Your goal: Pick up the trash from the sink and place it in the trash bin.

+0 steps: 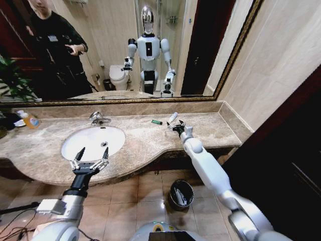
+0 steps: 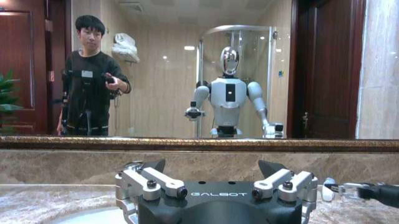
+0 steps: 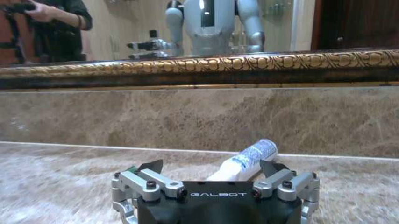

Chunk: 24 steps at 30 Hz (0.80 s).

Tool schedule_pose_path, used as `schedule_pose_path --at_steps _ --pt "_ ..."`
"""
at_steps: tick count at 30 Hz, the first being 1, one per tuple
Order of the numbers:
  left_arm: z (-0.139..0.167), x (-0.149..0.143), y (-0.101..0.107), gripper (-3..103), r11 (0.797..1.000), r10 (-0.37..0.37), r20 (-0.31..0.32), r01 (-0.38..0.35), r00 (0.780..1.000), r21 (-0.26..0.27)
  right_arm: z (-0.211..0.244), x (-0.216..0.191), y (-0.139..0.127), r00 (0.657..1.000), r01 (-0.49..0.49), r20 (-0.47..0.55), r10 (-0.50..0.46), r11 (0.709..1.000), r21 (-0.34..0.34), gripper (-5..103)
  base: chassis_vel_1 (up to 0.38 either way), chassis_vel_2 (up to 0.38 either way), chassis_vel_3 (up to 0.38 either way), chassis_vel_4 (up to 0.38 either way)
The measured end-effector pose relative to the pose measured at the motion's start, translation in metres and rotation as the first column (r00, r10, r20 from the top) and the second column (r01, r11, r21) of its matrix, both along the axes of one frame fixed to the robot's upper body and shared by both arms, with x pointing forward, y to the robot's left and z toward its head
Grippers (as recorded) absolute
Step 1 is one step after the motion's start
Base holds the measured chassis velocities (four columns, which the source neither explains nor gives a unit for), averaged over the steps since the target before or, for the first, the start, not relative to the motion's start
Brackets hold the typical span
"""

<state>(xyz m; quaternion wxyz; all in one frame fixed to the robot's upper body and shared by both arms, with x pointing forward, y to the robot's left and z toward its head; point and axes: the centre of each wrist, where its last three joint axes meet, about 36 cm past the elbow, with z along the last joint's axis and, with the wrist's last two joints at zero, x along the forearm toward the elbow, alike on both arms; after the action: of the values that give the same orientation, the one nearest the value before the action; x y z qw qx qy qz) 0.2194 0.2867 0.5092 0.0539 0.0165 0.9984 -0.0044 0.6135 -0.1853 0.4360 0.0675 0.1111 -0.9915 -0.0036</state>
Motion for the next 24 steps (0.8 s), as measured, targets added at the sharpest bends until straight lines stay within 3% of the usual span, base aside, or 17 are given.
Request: schedule_pose_path --at_steps 10,24 --pt "0.000 0.000 0.000 100 1.000 0.000 0.000 0.000 1.000 0.000 0.001 0.038 0.042 0.992 0.110 -0.060 -0.111 0.994 -0.026 100 0.000 0.000 0.000 0.000" --pt "0.000 0.000 0.000 100 1.000 0.000 0.000 0.000 1.000 0.000 0.004 0.060 0.073 0.973 0.208 -0.099 -0.210 0.978 -0.036 100 0.000 0.000 0.000 0.000"
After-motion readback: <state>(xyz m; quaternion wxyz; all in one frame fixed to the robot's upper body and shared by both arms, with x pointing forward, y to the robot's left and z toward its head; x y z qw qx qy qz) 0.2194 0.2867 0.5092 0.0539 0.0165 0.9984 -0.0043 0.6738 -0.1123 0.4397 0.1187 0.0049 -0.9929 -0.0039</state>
